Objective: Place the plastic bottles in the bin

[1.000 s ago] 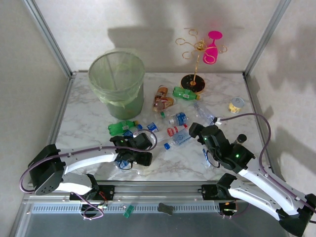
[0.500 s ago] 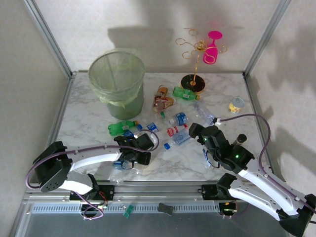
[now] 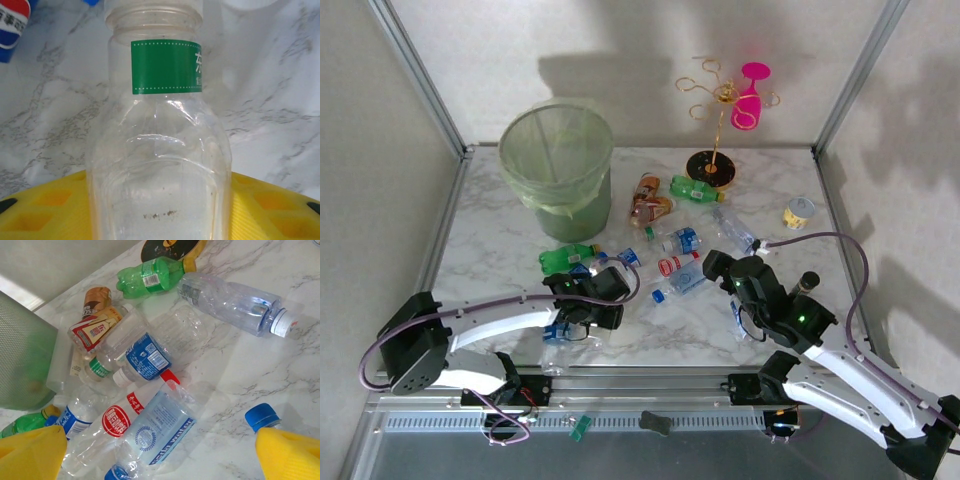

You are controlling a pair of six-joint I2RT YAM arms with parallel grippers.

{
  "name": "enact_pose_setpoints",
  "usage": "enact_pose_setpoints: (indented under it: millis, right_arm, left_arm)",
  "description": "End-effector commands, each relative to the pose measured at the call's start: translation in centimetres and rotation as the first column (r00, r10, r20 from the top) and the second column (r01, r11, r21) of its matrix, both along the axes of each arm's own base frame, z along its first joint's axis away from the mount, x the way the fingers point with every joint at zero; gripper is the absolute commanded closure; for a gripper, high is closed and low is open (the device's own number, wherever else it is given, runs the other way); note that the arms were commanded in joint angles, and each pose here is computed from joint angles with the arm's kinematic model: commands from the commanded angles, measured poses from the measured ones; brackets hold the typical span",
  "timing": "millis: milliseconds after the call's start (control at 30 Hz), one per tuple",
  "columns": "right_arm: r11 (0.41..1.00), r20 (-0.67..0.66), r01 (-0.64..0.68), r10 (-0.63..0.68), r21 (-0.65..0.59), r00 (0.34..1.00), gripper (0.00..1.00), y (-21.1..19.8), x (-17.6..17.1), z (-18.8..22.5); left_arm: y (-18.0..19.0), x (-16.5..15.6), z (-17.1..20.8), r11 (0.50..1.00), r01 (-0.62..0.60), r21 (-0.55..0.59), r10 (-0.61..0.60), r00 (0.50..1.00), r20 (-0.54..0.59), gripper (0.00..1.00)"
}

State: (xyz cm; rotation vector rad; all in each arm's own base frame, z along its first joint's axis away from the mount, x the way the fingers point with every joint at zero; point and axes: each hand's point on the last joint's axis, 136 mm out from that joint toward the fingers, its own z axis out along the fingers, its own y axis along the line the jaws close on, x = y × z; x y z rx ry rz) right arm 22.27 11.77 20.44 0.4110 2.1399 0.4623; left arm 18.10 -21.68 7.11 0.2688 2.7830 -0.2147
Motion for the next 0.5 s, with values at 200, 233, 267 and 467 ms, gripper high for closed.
enact_pose_setpoints:
  millis: [200, 233, 267, 467]
  right_arm:
    - [0.999, 0.063, -0.040, 0.037, 0.036, 0.997, 0.03, 0.4, 0.1, 1.5]
    - [0.998, 0.069, -0.043, 0.041, 0.035, 0.997, 0.03, 0.4, 0.0, 1.6]
    - [0.998, 0.074, -0.044, 0.042, 0.035, 0.996, 0.03, 0.4, 0.0, 1.8]
    - [0.995, 0.105, -0.090, 0.085, 0.042, 0.991, 0.03, 1.1, 0.1, 3.1]
  left_arm:
    - [-2.3, 0.4, 6.3, 0.982, 0.129, -0.139, -0.113, 0.987, 0.115, 0.56]
    - [-2.6, 0.4, 7.2, 0.975, 0.145, -0.166, -0.124, 0.984, 0.130, 0.56]
    - [-3.0, 0.5, 8.3, 0.969, 0.161, -0.189, -0.133, 0.979, 0.152, 0.57]
    - [-3.2, 1.9, 14.9, 0.955, 0.186, -0.232, -0.116, 0.951, 0.287, 0.58]
